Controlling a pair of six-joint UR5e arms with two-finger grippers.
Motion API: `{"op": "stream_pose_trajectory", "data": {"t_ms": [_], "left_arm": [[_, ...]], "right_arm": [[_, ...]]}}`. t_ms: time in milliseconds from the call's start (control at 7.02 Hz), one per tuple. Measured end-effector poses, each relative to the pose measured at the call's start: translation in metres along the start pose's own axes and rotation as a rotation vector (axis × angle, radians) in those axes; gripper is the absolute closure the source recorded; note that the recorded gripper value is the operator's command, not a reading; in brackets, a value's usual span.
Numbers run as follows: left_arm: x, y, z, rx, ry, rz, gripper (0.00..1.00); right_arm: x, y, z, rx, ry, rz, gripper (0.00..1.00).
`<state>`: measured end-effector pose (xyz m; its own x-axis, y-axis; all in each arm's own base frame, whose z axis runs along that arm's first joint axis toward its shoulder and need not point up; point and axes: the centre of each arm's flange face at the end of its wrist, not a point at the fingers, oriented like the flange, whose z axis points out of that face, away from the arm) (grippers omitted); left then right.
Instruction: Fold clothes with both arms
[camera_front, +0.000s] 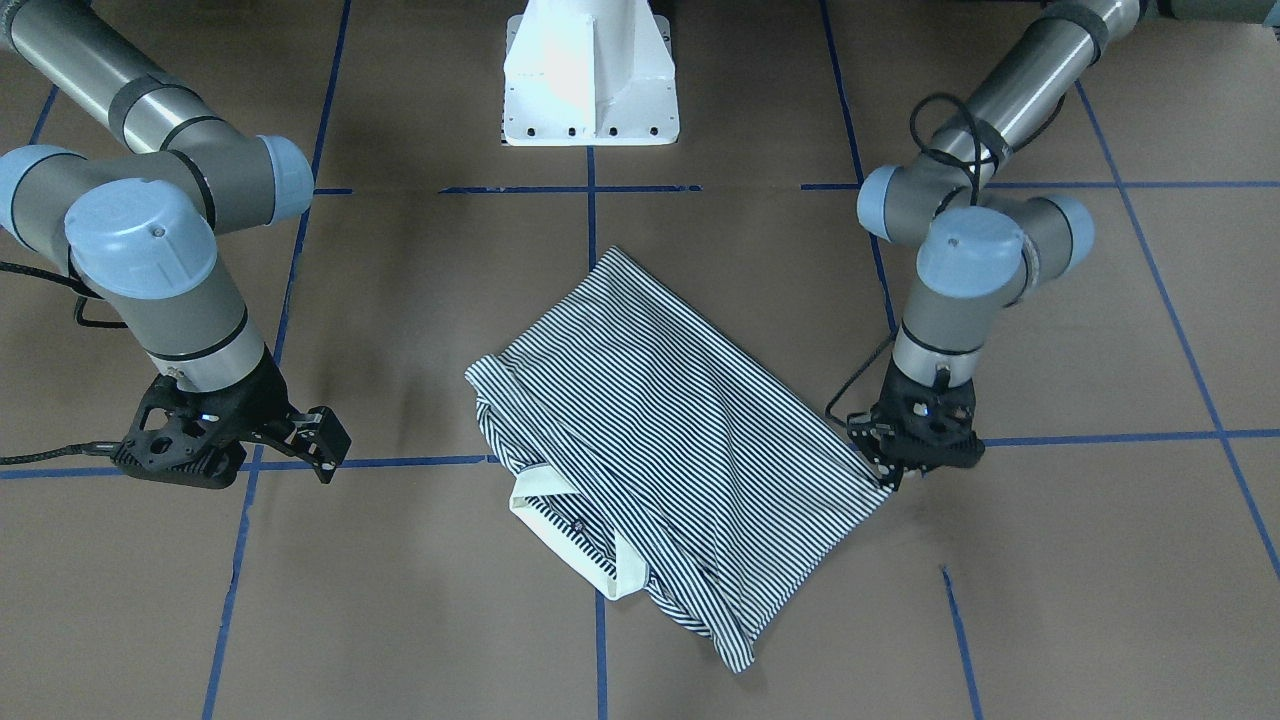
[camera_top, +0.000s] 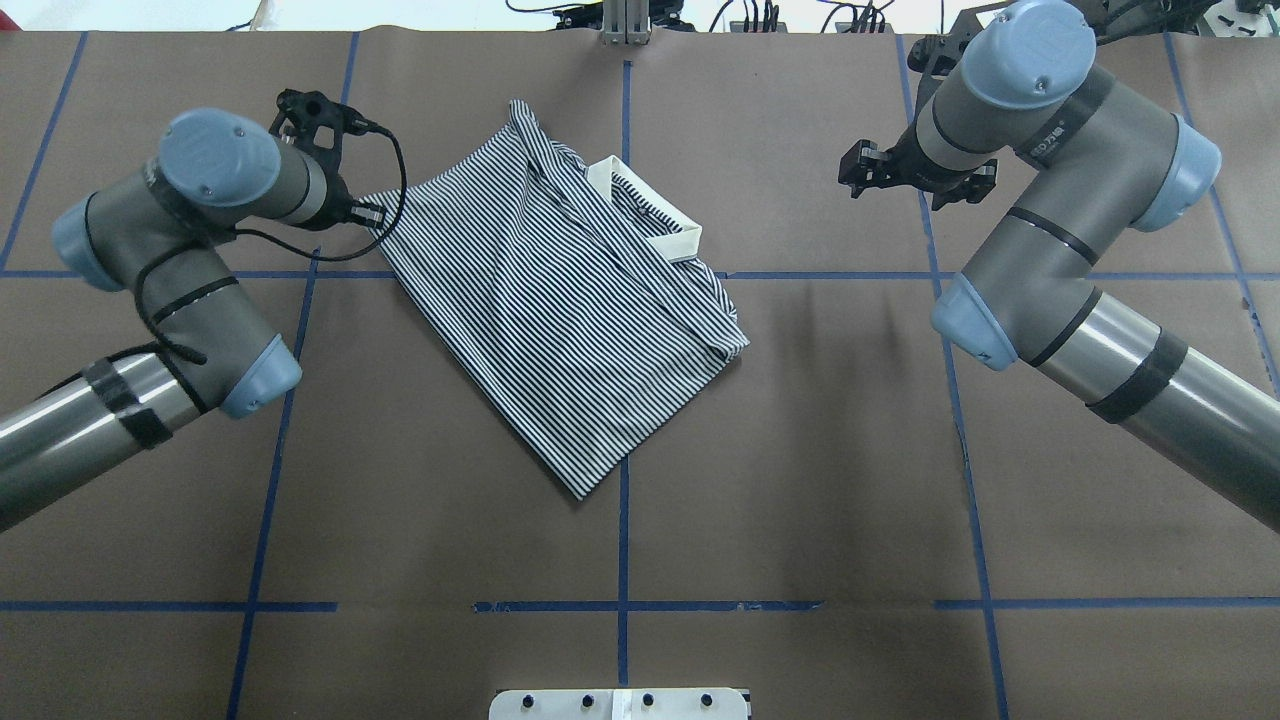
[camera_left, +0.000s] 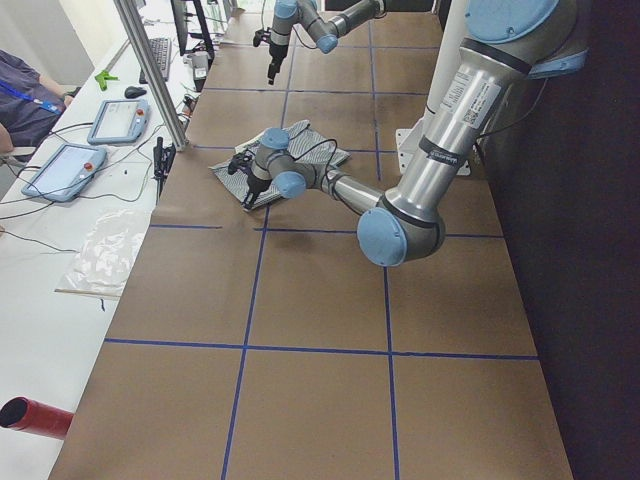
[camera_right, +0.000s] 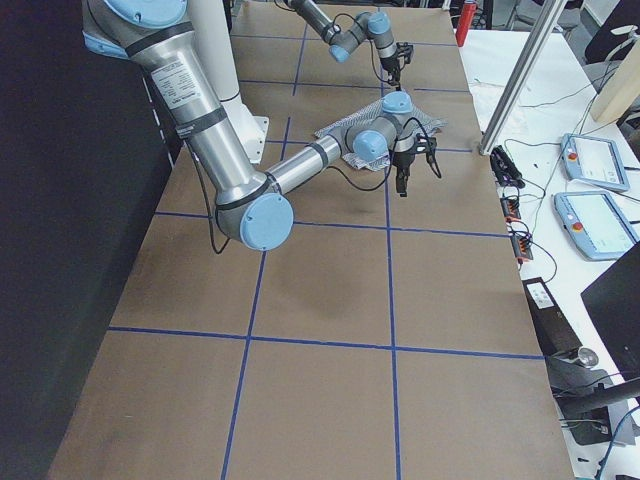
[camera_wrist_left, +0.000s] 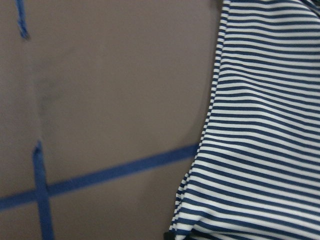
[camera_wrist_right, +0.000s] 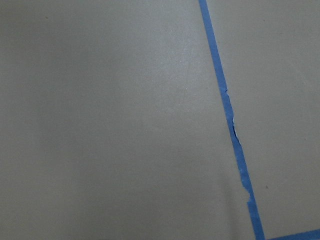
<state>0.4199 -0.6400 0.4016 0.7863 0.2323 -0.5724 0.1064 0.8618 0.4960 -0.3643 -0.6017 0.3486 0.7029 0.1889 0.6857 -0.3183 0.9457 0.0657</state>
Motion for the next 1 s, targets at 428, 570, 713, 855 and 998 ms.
{"op": "stream_pose_trajectory", "data": {"t_ms": [428,570,713,855,998], "left_arm": [[0.0,-0.079,0.044,0.119,-0.063,-0.01,0.01],[-0.009,-0.077,0.05,0.123,-0.076,0.007,0.0],[-0.019,-0.075,0.051,0.124,-0.081,0.056,0.0],[-0.032,-0.082,0.045,0.12,-0.07,0.117,0.0],[-0.046,-0.087,0.036,0.111,-0.044,0.167,0.0]], "right_arm": [[0.0,0.0,-0.001,0.002,-0.001,0.013,0.0],[-0.004,0.002,-0.001,0.001,-0.004,0.021,0.0],[-0.013,0.01,0.0,-0.004,-0.011,0.039,0.0],[-0.031,0.021,0.002,0.001,-0.018,0.062,0.02],[-0.057,0.033,0.002,0.02,-0.028,0.102,0.11]]}}
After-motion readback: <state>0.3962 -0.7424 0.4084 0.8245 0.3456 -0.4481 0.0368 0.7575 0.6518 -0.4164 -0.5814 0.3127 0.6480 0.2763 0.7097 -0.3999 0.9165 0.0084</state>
